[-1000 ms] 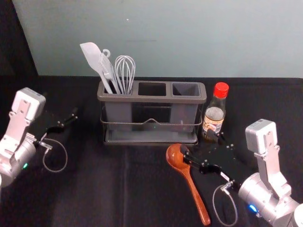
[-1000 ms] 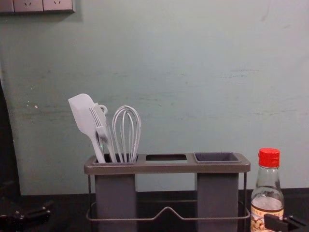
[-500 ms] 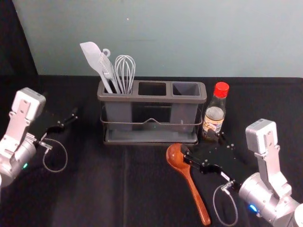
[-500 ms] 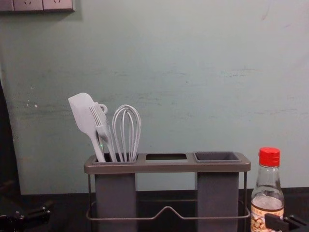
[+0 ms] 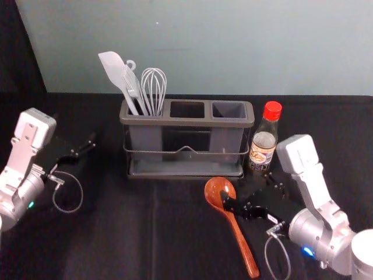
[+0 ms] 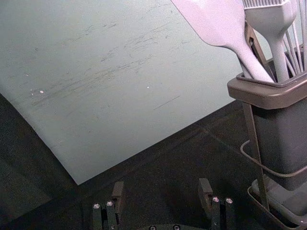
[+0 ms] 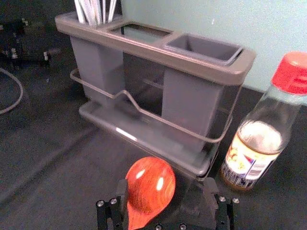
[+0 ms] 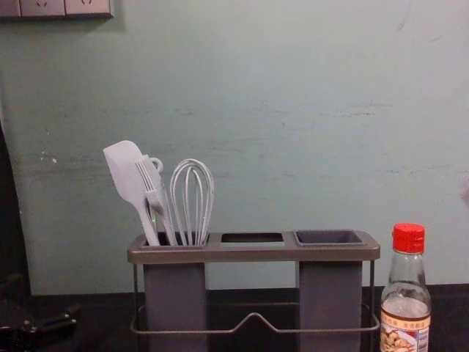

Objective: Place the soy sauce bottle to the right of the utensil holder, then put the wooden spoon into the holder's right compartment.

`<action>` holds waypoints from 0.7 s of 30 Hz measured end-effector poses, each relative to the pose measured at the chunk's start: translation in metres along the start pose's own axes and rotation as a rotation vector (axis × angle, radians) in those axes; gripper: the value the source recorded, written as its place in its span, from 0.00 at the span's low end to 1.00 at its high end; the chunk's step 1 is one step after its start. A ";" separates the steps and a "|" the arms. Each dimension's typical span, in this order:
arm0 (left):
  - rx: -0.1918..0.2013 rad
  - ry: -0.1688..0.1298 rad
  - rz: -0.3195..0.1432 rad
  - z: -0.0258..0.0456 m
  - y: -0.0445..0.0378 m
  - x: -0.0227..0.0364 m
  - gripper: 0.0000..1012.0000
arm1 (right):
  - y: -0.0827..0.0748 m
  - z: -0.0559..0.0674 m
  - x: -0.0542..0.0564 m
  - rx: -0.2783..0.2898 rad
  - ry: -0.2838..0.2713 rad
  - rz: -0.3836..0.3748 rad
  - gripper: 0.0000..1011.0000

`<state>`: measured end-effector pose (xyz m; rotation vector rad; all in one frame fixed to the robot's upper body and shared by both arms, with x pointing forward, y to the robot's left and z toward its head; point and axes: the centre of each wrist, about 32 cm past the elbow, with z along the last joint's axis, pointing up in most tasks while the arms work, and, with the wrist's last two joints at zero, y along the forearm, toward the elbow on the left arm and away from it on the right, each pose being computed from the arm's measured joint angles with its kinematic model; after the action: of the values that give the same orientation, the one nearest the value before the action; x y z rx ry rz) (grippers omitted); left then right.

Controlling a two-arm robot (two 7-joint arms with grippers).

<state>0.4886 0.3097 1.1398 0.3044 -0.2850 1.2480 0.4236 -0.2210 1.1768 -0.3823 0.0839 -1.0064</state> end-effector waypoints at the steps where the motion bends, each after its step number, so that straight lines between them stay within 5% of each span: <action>1: 0.000 0.000 0.000 0.0000 0.0000 0.0000 0.99 | -0.001 0.004 -0.001 -0.020 0.000 0.004 0.99; 10: 0.000 0.000 0.000 0.0000 0.0000 0.0000 0.99 | 0.006 0.054 -0.011 -0.277 -0.044 0.019 0.99; 21: 0.000 0.000 0.000 0.0000 0.0000 0.0000 0.99 | 0.031 0.074 -0.010 -0.402 0.011 0.040 0.99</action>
<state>0.4886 0.3097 1.1398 0.3045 -0.2850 1.2479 0.4616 -0.1778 1.2340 -0.7393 0.3051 -0.9508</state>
